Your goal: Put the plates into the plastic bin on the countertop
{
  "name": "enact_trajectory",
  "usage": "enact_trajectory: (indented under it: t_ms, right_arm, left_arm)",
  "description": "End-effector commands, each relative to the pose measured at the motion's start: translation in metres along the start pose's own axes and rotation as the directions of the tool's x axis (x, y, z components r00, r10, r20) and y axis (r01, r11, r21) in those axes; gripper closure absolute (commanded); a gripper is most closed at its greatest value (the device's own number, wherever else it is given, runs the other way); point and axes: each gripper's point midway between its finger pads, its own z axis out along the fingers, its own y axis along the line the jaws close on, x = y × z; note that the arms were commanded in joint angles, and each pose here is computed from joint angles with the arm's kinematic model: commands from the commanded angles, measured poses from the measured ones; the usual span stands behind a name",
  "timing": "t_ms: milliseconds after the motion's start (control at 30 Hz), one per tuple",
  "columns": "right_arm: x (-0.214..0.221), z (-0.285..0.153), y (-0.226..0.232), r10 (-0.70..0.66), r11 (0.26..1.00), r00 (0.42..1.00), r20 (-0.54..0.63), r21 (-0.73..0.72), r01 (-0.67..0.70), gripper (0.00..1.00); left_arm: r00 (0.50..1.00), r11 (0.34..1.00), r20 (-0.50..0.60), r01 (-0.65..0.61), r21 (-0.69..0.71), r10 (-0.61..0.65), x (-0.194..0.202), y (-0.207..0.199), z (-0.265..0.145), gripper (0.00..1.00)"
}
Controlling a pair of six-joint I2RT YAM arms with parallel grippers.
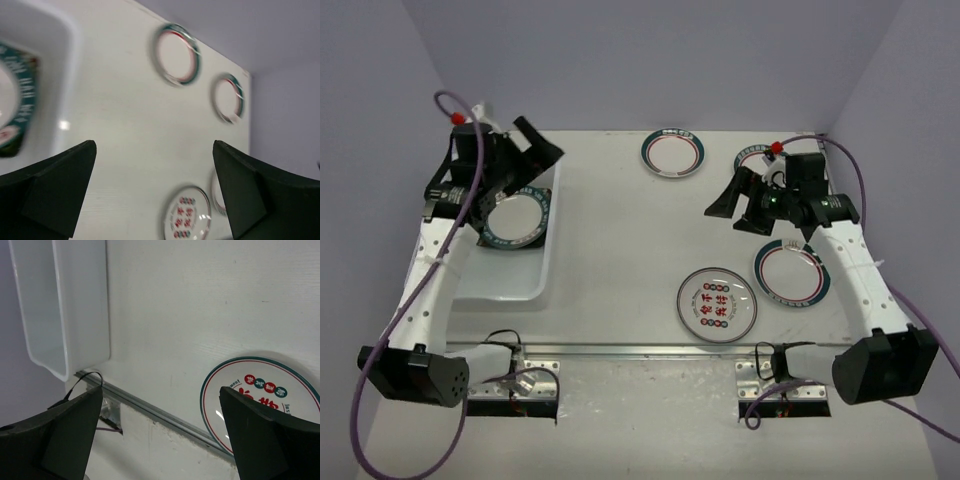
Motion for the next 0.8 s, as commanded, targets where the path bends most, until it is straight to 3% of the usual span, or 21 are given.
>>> enact_trajectory:
  t_ms: [0, 133, 200, 333, 500, 633, 733, 767]
  right_arm:
    - [-0.031, -0.042, 0.007, 0.048, 0.993, 0.970, 0.237, 0.092, -0.071, 0.01]
    - [-0.036, -0.077, -0.007, 0.056, 0.972, 0.913, 0.403, 0.188, -0.142, 0.01]
    - [-0.040, -0.097, -0.007, 0.033, 0.966, 0.882, 0.470, 0.212, -0.149, 0.01]
    - [-0.039, -0.103, 0.003, -0.031, 0.975, 0.897, 0.440, 0.211, -0.070, 0.01]
    - [-0.025, -0.094, 0.007, -0.036, 0.987, 0.920, 0.389, 0.159, -0.028, 0.01]
    - [-0.019, -0.095, 0.010, -0.049, 0.991, 0.923, 0.382, 0.137, -0.005, 0.01]
    - [-0.019, -0.097, 0.012, -0.060, 0.991, 0.921, 0.385, 0.133, 0.009, 0.01]
    - [-0.019, -0.097, 0.012, -0.060, 0.991, 0.920, 0.387, 0.132, 0.009, 0.01]
  left_arm:
    - [0.951, 0.961, -0.255, -0.109, 0.254, 0.176, 0.096, -0.080, 0.039, 0.00]
    - [0.860, 0.913, -0.431, -0.092, 0.397, 0.274, 0.193, -0.114, 0.054, 0.00]
    - [0.767, 0.883, -0.549, -0.047, 0.468, 0.331, 0.258, -0.125, 0.061, 0.00]
    - [0.614, 0.846, -0.656, -0.038, 0.532, 0.440, 0.349, -0.132, 0.058, 0.00]
    - [0.486, 0.855, -0.737, -0.041, 0.517, 0.469, 0.412, -0.112, 0.068, 0.05]
    - [0.431, 0.877, -0.779, -0.064, 0.477, 0.455, 0.438, -0.086, 0.078, 0.14]
    - [0.408, 0.880, -0.790, -0.084, 0.467, 0.458, 0.452, -0.074, 0.080, 0.26]
    - [0.404, 0.879, -0.790, -0.084, 0.469, 0.461, 0.454, -0.074, 0.080, 0.34]
